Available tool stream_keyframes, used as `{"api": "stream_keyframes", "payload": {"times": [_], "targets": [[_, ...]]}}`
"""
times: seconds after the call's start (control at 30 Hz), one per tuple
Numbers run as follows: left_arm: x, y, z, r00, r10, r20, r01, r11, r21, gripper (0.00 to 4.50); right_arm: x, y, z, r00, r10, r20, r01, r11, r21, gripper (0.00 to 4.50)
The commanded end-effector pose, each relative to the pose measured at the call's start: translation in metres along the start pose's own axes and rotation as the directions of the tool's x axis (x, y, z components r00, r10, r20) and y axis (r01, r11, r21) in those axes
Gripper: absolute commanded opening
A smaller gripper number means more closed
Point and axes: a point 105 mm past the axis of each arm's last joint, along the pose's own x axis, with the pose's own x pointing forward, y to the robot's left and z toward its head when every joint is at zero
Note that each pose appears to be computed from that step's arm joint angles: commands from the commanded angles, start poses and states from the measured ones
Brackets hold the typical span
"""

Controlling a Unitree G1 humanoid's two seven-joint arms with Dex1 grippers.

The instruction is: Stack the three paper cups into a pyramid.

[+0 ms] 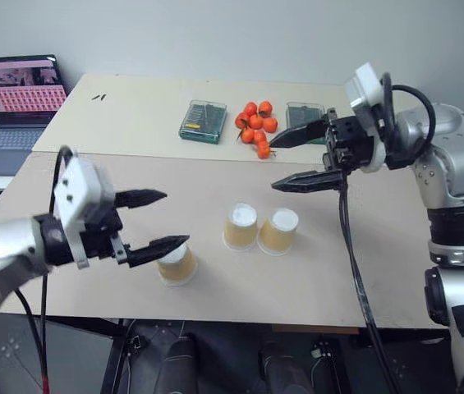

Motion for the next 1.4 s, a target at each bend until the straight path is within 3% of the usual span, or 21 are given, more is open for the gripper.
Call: {"api": "stream_keyframes", "payload": {"times": [0.03, 0.37, 0.7, 1.4], "targets": [[-0.006, -0.011, -0.006, 0.995, 0.085, 0.052, -0.086, 0.996, 0.029, 4.50, -0.003, -0.003, 0.011, 1.000, -0.011, 0.026, 0.012, 0.998, -0.061, 4.48], [-0.014, -0.024, -0.046, 0.965, 0.249, 0.079, -0.242, 0.966, -0.089, 4.50, 0.004, -0.006, 0.014, 1.000, 0.004, 0.010, -0.003, 0.996, -0.091, 4.48], [-0.008, -0.026, -0.066, 0.947, 0.306, 0.093, -0.294, 0.947, -0.127, 4.50, -0.002, 0.000, 0.019, 1.000, 0.024, -0.020, -0.025, 0.997, -0.076, 4.48], [0.014, -0.011, -0.074, 0.920, 0.360, 0.157, -0.329, 0.925, -0.191, 4.50, -0.018, 0.006, 0.002, 0.993, 0.013, -0.118, -0.015, 1.000, -0.019, 4.48]]}}
